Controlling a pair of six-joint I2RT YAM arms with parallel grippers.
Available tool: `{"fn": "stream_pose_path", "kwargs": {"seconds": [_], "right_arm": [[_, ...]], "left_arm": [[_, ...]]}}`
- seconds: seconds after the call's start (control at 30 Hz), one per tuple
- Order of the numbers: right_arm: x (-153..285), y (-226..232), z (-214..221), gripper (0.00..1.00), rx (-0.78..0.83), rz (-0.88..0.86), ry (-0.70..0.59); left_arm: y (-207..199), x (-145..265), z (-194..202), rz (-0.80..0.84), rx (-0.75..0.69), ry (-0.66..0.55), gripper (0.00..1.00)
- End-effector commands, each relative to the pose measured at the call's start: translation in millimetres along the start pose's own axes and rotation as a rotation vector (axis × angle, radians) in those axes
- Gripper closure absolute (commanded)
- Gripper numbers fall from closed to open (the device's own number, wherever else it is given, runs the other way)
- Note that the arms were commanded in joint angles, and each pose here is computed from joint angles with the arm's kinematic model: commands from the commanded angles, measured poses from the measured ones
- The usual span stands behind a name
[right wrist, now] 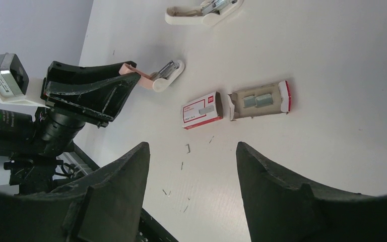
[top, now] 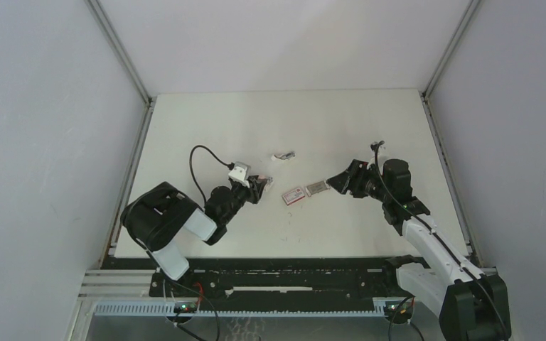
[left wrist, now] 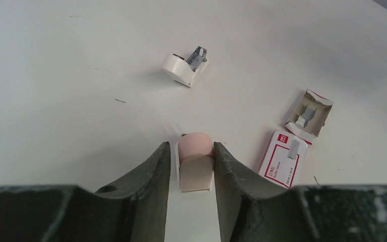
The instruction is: Load the staples into the stapler
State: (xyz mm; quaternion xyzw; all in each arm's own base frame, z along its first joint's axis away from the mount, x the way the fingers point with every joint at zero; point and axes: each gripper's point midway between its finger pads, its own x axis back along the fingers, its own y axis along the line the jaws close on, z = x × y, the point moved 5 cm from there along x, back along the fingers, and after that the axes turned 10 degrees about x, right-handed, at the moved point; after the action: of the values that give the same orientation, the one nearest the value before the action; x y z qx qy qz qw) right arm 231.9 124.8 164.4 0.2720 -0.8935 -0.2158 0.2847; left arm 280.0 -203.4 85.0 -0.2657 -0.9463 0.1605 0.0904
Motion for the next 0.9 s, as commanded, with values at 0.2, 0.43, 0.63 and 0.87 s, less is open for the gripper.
{"fn": "stream_pose_path", "kwargs": {"seconds": [0.2, 0.43, 0.63, 0.87], "right_arm": [[-0.6, -1.7, -9.5, 0.37, 0.062, 0.001, -0.051], [2.2, -3.2, -11.5, 0.35, 0.099, 0.016, -0.061], [9.5, -9.0, -16.8, 0.33, 0.182, 0.098, -0.067], [2.2, -12.7, -21.1, 0.35, 0.198, 0.196, -0.066]], "left_arm": [[-9.5, 1.4, -14.8, 0.05, 0.014, -0.067, 0.43], [-16.5, 19.2, -28.8, 0.069, 0.075, -0.102, 0.29], [-23.6, 31.1, -52.4, 0.016, 0.156, -0.054, 0.25], [-13.3, 53.9, -120.6, -0.268, 0.226, 0.066, 0.0]]}}
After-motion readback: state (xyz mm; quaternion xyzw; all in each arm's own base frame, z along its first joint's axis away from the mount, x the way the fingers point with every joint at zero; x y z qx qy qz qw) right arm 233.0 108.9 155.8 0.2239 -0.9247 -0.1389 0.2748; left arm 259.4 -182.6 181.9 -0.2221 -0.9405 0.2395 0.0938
